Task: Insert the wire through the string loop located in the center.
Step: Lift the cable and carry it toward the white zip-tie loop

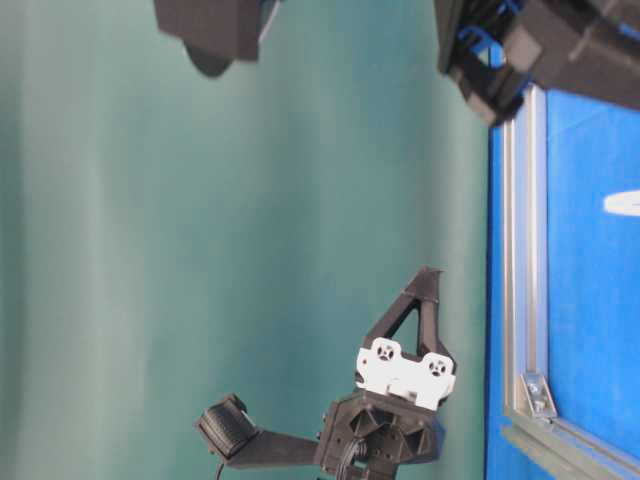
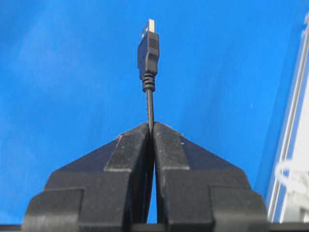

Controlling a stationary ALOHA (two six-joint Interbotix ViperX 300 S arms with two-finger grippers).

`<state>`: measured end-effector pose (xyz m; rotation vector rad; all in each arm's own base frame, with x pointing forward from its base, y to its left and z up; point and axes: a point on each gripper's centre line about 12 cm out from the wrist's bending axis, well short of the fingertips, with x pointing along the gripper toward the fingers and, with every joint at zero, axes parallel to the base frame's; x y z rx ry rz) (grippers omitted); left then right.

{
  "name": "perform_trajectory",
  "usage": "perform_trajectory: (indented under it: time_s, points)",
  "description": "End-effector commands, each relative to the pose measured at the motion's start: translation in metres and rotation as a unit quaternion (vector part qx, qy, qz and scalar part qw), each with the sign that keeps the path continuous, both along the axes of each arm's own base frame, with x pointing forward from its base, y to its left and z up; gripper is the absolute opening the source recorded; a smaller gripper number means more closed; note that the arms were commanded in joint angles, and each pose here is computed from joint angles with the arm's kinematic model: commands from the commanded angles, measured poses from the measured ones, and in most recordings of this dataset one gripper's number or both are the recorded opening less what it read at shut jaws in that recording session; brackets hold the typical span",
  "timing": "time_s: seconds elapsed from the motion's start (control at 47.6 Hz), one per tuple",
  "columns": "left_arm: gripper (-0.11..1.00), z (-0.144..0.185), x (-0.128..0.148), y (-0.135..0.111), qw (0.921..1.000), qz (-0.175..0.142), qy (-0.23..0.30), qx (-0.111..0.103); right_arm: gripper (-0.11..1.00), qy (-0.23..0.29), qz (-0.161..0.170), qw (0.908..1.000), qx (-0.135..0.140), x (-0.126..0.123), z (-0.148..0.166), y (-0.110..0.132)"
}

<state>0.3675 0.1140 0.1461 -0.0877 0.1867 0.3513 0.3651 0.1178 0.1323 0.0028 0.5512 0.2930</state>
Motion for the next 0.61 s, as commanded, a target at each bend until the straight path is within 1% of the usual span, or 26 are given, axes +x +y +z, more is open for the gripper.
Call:
perform_trajectory:
  time_s: [0.0,0.168,0.378,0.588]
  points:
    - [0.0,0.015,0.002,0.0,0.9998,-0.001,-0.021,0.007,-0.02,-0.023,-0.001,0.9997,0.011,-0.007,0.014,-0.002]
    - [0.0,0.014,0.002,0.0,0.9998,-0.001,-0.02,0.007,-0.02,-0.017,-0.006,0.9997,0.013,-0.032,0.009,-0.011]
    - [0.0,0.015,0.003,0.001,0.9997,-0.001,-0.022,0.007,-0.02,0.0,-0.028,0.9994,0.022,-0.061,0.004,-0.025]
    - [0.0,0.015,0.003,0.001,0.9998,-0.001,-0.021,0.007,-0.02,0.004,-0.038,0.9989,0.028,-0.078,0.002,-0.032]
